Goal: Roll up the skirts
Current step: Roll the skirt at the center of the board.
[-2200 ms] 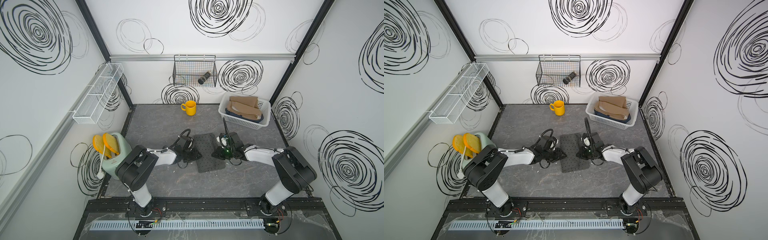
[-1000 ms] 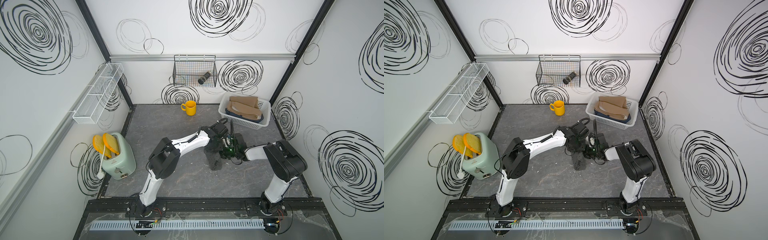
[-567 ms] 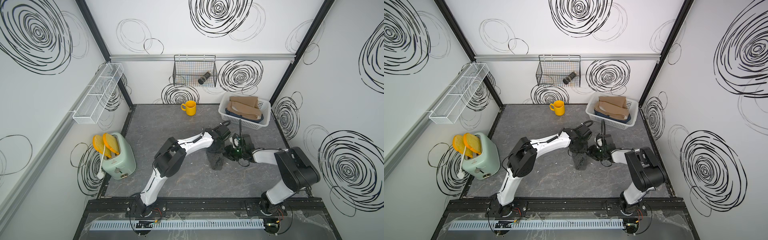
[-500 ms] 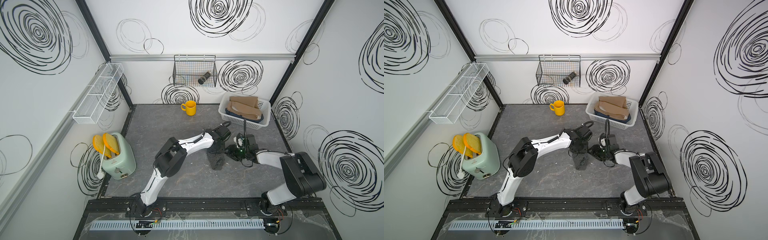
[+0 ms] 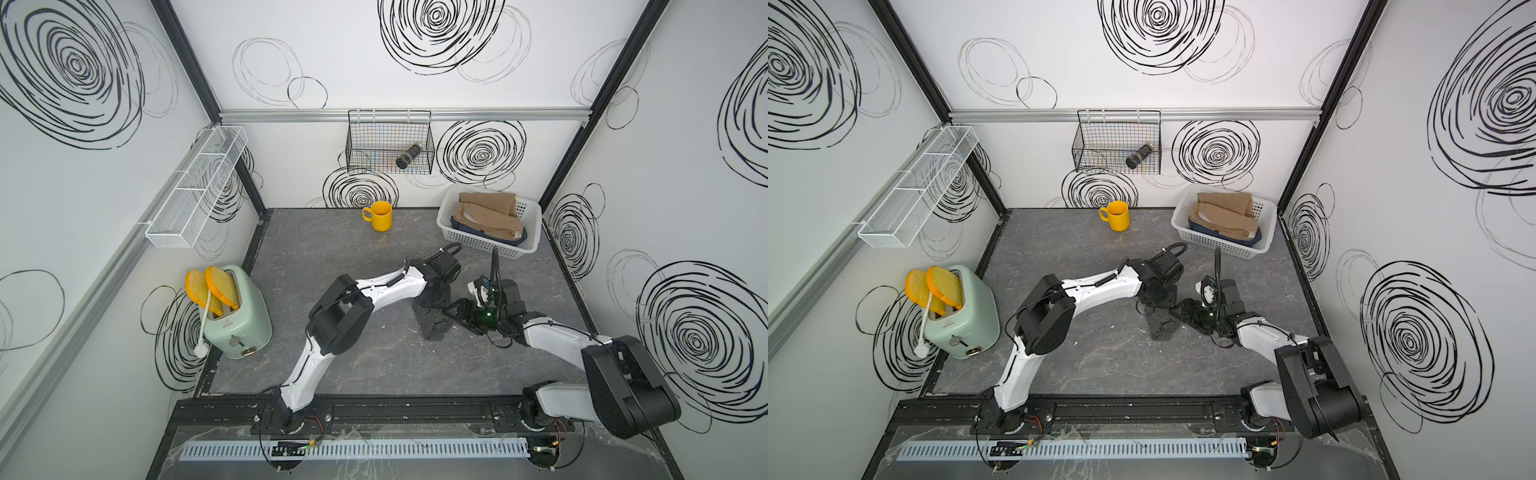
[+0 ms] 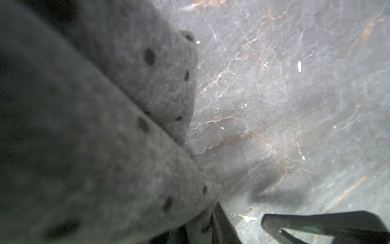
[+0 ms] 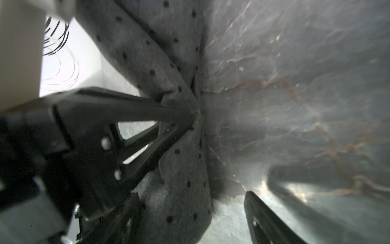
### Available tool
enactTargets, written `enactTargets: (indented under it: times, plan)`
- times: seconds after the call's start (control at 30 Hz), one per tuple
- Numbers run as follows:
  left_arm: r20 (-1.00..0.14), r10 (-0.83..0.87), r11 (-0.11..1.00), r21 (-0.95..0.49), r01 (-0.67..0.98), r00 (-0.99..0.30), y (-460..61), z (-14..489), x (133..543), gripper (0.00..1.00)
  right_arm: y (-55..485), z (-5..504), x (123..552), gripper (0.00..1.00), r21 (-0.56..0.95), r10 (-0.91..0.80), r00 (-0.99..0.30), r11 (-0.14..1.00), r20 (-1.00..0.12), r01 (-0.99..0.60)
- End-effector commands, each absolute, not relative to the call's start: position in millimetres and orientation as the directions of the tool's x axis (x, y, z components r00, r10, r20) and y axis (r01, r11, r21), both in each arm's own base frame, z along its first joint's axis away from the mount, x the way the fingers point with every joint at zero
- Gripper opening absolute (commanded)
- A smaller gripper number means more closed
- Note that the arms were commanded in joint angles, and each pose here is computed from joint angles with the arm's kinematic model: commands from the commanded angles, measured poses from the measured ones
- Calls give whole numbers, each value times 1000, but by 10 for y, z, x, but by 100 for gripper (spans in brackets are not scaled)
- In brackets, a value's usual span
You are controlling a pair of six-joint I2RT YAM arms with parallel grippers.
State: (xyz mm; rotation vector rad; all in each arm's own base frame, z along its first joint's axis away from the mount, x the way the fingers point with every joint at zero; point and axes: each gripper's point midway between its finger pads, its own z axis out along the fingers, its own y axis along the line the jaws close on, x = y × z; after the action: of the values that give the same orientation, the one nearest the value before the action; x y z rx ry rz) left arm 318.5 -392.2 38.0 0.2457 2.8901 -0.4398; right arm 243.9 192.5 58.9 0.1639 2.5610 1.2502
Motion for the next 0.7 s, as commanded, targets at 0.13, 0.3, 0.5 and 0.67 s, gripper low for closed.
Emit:
enactTargets:
  times: [0.13, 0.3, 0.5, 0.67]
  plan:
    - [-64, 198, 937, -281, 209, -978, -3665, 24, 2818, 30, 2287, 702, 2325, 82, 831, 85, -970, 537, -226, -146]
    - [-96, 234, 930, -267, 251, -967, -3561, 146, 2816, 31, 2245, 450, 2419, 92, 747, 55, -974, 651, -221, -133]
    - [-98, 236, 912, -321, 255, -967, -3529, 271, 2781, 33, 2322, 263, 2523, 69, 600, -10, -968, 783, -253, -165]
    - [-108, 198, 909, -352, 224, -974, -3446, 466, 2893, 37, 2314, 14, 2438, 18, 561, -32, -971, 811, -238, -165]
